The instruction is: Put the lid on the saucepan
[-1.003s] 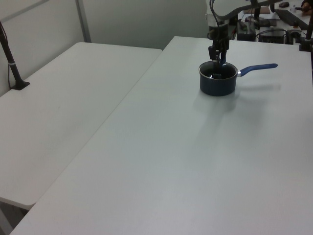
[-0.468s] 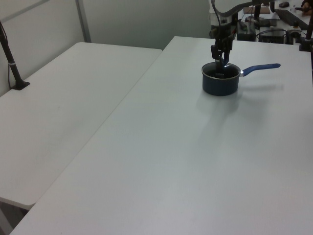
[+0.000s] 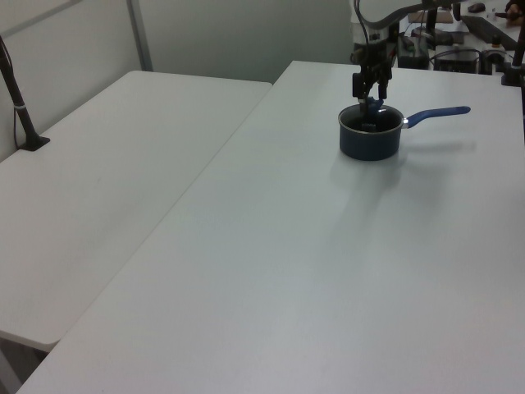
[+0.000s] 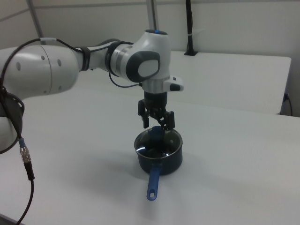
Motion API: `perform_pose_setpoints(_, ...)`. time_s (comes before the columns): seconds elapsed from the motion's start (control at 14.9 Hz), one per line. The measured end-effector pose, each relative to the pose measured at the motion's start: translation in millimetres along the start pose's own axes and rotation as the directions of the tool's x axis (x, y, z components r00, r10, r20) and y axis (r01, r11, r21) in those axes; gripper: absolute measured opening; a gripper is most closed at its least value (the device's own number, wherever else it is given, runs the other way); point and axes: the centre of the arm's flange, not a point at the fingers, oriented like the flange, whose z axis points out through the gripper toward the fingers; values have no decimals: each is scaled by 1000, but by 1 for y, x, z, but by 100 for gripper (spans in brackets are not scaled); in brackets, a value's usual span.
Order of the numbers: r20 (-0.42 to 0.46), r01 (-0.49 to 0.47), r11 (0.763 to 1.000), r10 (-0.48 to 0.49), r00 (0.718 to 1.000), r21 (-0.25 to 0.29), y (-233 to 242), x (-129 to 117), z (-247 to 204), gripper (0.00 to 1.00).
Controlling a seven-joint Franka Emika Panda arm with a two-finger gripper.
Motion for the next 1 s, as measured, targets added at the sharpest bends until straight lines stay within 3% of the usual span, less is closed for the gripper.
perform_pose_setpoints(0.2, -20, 52, 999, -52, 998, 6, -32, -21, -47, 100)
perform_pose_setpoints(0.4, -19, 142, 990, -142, 990, 5, -88, -72, -107, 100)
perform_pose_setpoints(0.8, -47, 240, 971, -239, 970, 8, -134, -151, -141, 100)
perform_pose_setpoints(1.0, -44, 234, 972, -234, 971, 3, -128, -156, -141, 100)
